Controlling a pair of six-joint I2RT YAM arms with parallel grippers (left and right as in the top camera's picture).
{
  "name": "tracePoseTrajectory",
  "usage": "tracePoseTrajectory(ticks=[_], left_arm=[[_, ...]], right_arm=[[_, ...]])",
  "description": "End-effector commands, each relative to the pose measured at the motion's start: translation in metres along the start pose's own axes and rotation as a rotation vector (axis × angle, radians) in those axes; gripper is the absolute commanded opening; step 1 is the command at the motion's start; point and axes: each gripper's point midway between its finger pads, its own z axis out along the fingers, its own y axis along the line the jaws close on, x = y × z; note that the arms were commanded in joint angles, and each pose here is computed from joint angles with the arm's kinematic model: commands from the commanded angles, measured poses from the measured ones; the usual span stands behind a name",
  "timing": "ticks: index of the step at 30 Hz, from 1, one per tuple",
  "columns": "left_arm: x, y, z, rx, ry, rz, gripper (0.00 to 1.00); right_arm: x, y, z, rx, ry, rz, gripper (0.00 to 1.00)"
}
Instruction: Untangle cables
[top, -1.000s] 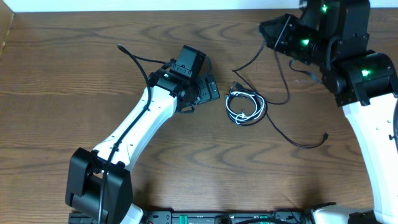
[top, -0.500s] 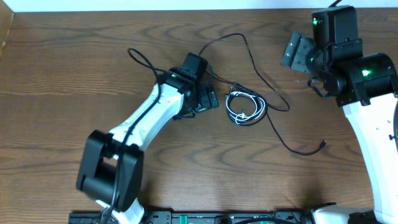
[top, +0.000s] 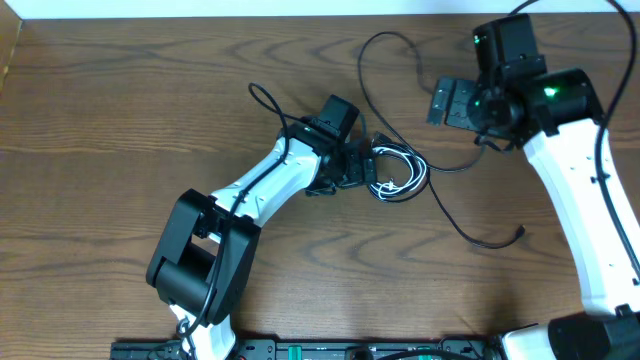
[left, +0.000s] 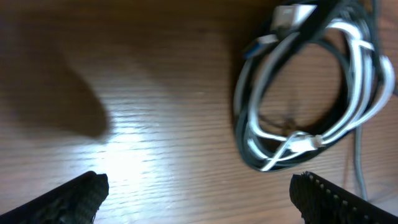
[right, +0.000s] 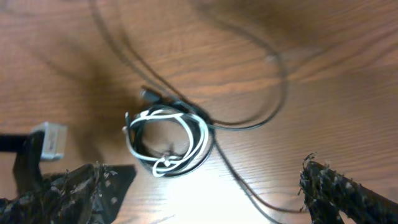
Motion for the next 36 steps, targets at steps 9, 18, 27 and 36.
tracePoseTrajectory(ticks=[9, 18, 27, 36], left_arm=[[0.001, 0.005, 0.041, -0.03, 0.014, -0.023, 0.85], [-0.005, -0.001, 0.044, -0.003, -0.006, -0.053, 0.51], [-0.008, -0.009, 0.042, 0.036, -0.012, -0.065, 0.07], [-0.014, -0.051, -0.01, 0.209, -0.041, -0.025, 0.08]], right_arm=[[0.027, 0.024, 0.033, -0.065, 0.154, -0.098, 0.99], [0.032, 0.03, 0.033, -0.08, 0.171, -0.109, 0.98], [0.036, 0.031, 0.033, -0.077, 0.184, -0.116, 0.97], [0.037, 0.029, 0.033, -0.07, 0.19, -0.116, 0.99]])
